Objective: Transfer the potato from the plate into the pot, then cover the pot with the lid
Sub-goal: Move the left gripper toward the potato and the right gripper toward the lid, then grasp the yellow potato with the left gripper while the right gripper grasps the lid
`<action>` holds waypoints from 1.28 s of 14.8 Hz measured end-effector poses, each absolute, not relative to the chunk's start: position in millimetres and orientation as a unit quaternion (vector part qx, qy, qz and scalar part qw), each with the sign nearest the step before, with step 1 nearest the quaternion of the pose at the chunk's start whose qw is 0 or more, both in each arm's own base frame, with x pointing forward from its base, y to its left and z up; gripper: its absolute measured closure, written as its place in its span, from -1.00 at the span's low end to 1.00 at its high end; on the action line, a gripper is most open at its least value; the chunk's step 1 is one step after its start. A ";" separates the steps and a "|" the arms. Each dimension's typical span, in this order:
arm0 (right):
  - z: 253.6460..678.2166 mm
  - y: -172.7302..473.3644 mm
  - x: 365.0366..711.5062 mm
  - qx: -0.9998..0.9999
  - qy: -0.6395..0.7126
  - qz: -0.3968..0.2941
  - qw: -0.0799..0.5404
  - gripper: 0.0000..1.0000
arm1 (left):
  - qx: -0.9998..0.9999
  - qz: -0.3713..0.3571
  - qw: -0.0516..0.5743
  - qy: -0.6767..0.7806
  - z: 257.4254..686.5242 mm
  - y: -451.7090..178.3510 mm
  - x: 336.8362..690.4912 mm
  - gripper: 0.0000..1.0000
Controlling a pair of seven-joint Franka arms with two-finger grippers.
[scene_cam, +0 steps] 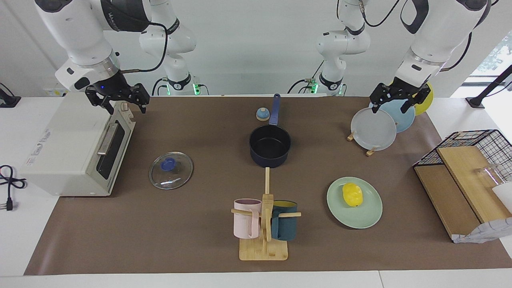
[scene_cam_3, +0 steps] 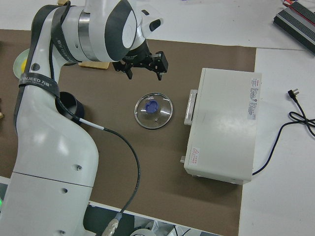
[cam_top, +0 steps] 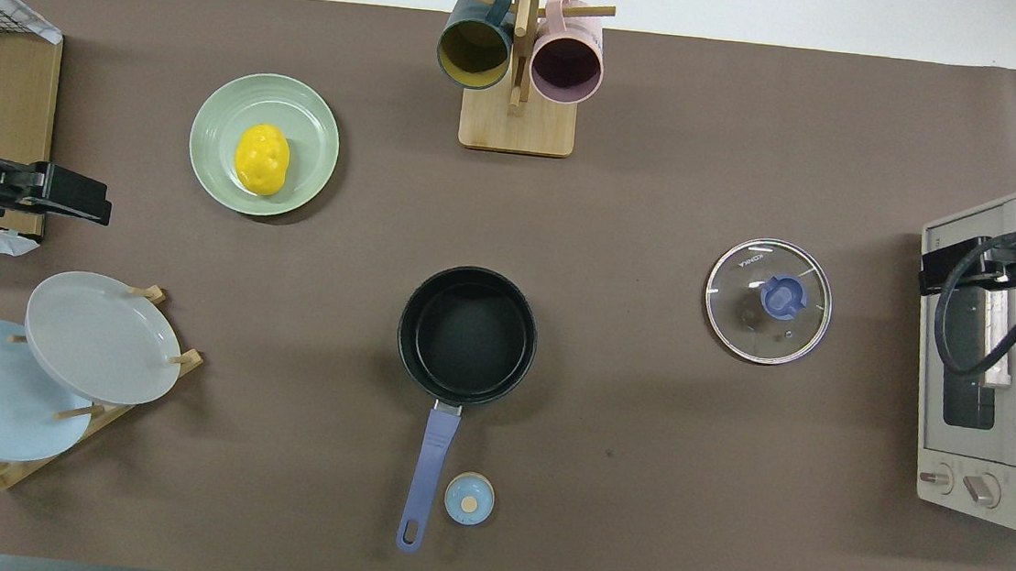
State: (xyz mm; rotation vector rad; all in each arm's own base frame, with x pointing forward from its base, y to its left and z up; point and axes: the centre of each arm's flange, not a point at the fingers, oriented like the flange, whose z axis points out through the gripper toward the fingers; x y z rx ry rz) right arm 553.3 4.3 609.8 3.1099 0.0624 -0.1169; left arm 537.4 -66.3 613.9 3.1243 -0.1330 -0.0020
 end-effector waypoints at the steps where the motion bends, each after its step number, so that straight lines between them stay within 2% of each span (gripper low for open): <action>1: 609.8 4.3 553.3 0.999 0.020 -0.038 0.014 -1.00 | 0.999 -0.001 0.007 -0.042 613.9 -66.2 537.4 -1.00; 6: 608.7 4.6 553.1 0.999 0.020 -0.039 0.014 -1.00 | 0.999 0.000 0.007 -0.042 613.8 -66.3 537.6 -1.00; 8: 601.7 5.5 557.8 1.000 0.022 -0.017 0.014 -1.00 | 0.999 0.007 0.008 -0.042 613.6 -66.6 539.2 -1.00; 12: 547.0 7.3 563.2 0.999 0.042 0.007 0.009 -1.00 | 0.999 0.023 0.011 -0.039 602.8 -71.0 552.4 -1.00; 15: 491.6 12.5 571.4 0.999 0.046 0.022 0.002 -1.00 | 0.999 -0.003 0.018 -0.045 548.5 -81.4 595.1 -1.00; 19: 411.8 39.8 561.3 0.997 0.071 0.019 0.002 -1.00 | 0.998 -0.010 0.033 -0.059 438.0 -115.2 668.3 -1.00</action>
